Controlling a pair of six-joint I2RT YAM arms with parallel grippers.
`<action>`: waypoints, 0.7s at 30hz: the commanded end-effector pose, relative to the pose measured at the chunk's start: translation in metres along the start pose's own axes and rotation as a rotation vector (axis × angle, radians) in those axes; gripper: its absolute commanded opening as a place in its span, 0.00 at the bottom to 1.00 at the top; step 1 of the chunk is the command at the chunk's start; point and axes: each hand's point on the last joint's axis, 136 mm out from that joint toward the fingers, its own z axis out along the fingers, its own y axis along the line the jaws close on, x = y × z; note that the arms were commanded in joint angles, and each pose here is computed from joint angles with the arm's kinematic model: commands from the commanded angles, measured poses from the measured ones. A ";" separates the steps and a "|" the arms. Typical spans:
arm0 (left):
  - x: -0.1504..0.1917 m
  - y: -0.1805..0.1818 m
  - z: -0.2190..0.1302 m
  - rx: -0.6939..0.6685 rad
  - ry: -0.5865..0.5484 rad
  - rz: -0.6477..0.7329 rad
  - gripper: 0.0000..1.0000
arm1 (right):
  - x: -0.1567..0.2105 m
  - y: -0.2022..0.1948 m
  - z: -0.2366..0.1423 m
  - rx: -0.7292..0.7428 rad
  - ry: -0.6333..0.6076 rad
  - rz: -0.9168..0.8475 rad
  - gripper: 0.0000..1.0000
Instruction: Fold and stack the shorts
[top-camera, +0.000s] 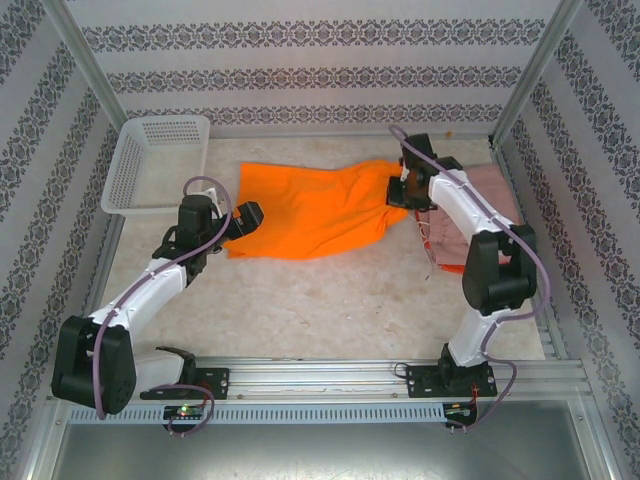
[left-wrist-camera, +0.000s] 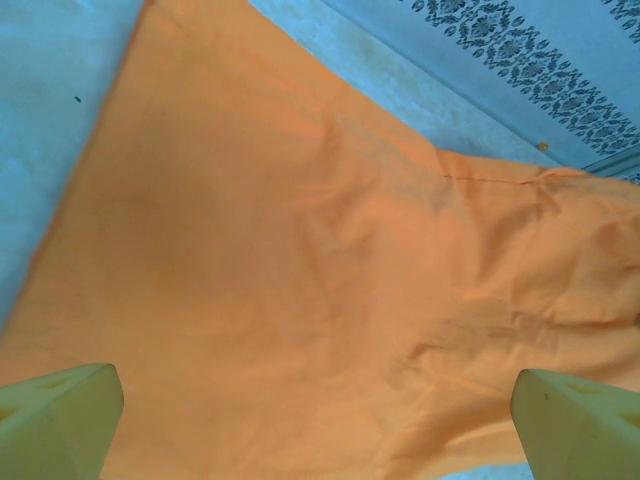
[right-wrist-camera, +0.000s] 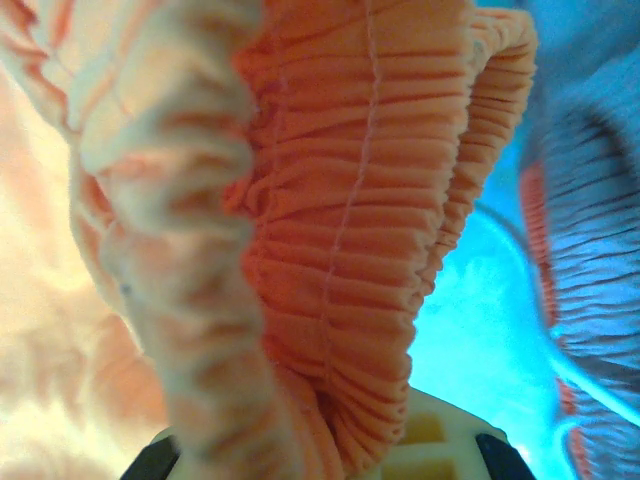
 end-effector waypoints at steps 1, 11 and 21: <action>-0.006 -0.002 -0.005 0.028 -0.031 0.026 1.00 | -0.016 -0.014 -0.051 0.116 -0.073 -0.092 0.00; -0.001 0.001 -0.005 0.032 -0.024 0.014 1.00 | -0.043 -0.040 -0.105 0.349 -0.079 -0.245 0.00; 0.006 0.004 -0.002 0.031 -0.007 0.001 1.00 | -0.051 0.011 -0.085 0.376 -0.045 -0.299 0.00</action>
